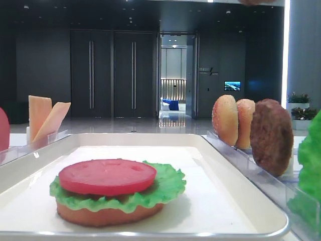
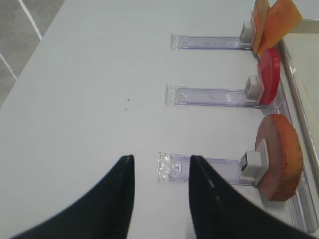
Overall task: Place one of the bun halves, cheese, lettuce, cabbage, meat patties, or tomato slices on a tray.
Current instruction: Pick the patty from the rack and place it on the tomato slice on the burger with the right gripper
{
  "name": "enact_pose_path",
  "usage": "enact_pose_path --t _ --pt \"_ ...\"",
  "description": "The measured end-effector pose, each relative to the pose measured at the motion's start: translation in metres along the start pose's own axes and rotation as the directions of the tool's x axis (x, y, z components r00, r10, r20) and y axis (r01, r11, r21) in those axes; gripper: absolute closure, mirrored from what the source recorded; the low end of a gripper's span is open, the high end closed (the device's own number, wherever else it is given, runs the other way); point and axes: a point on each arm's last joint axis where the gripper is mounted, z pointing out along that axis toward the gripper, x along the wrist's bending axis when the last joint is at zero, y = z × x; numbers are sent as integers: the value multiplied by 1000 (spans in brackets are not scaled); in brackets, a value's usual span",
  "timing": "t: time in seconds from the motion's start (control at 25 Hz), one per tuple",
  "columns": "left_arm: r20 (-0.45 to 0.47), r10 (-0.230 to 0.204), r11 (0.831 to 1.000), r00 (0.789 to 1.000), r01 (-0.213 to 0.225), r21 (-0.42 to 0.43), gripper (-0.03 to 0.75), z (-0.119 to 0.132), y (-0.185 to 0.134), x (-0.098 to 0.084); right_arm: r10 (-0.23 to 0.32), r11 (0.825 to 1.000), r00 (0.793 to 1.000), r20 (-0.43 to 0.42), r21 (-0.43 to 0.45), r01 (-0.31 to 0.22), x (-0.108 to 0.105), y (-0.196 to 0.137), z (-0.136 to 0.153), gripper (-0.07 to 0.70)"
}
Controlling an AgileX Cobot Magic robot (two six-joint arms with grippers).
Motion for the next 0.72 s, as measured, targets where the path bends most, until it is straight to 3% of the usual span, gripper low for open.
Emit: enact_pose_path --t 0.12,0.24,0.48,0.72 --pt "0 0 1000 1000 0 0 433 0 0 0 -3 999 999 -45 37 4 2 -9 16 517" --pt "0 0 1000 1000 0 0 433 0 0 0 -12 1000 991 -131 6 13 8 -12 26 517" --pt "0 0 1000 1000 0 0 433 0 0 0 -16 998 949 -314 -57 -1 20 -17 47 517" --pt "0 0 1000 1000 0 0 433 0 0 0 -35 993 922 -384 -118 -11 25 -15 62 517"
